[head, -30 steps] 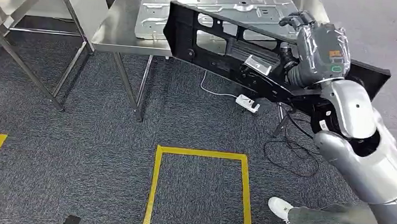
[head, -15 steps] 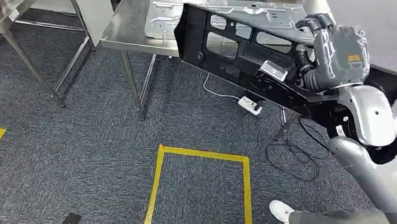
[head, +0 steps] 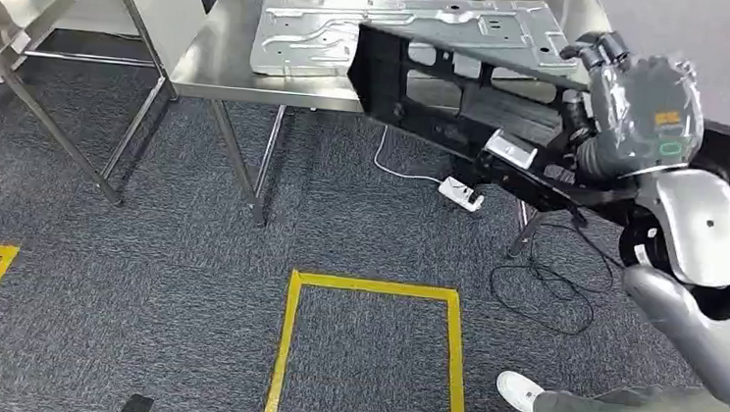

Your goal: Take the parts from the cabinet and place them on the table.

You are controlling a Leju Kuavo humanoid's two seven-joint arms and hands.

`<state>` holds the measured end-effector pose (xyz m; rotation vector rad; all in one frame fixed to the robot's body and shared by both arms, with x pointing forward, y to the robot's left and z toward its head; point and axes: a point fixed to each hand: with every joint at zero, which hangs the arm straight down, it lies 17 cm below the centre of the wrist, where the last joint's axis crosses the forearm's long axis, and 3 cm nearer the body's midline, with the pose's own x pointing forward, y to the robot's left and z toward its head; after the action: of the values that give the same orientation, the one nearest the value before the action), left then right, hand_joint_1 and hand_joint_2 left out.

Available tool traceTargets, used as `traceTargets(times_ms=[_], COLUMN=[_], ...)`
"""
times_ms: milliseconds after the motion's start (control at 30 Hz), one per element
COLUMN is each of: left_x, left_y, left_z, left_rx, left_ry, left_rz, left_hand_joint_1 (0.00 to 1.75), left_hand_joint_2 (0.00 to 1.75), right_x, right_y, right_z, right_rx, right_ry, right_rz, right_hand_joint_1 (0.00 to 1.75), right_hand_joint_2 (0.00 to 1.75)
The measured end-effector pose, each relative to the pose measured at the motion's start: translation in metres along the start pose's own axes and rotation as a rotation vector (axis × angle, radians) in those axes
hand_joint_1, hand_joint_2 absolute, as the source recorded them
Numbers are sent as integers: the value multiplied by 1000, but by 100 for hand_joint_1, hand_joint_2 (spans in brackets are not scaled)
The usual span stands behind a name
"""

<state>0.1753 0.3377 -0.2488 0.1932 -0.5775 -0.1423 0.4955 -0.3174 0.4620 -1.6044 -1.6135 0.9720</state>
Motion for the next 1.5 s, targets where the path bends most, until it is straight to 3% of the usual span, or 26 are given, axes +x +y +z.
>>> traceTargets(times_ms=[1500], left_x=[4], left_y=[5], left_z=[-2], left_rx=[22], left_ry=[-7], left_rz=[-7], left_hand_joint_1=[0], left_hand_joint_2=[175], right_x=[-28], right_y=[-27], right_z=[6], right_rx=[-32], right_ry=[30], right_rz=[135], right_hand_joint_1=[175], right_hand_joint_2=[175])
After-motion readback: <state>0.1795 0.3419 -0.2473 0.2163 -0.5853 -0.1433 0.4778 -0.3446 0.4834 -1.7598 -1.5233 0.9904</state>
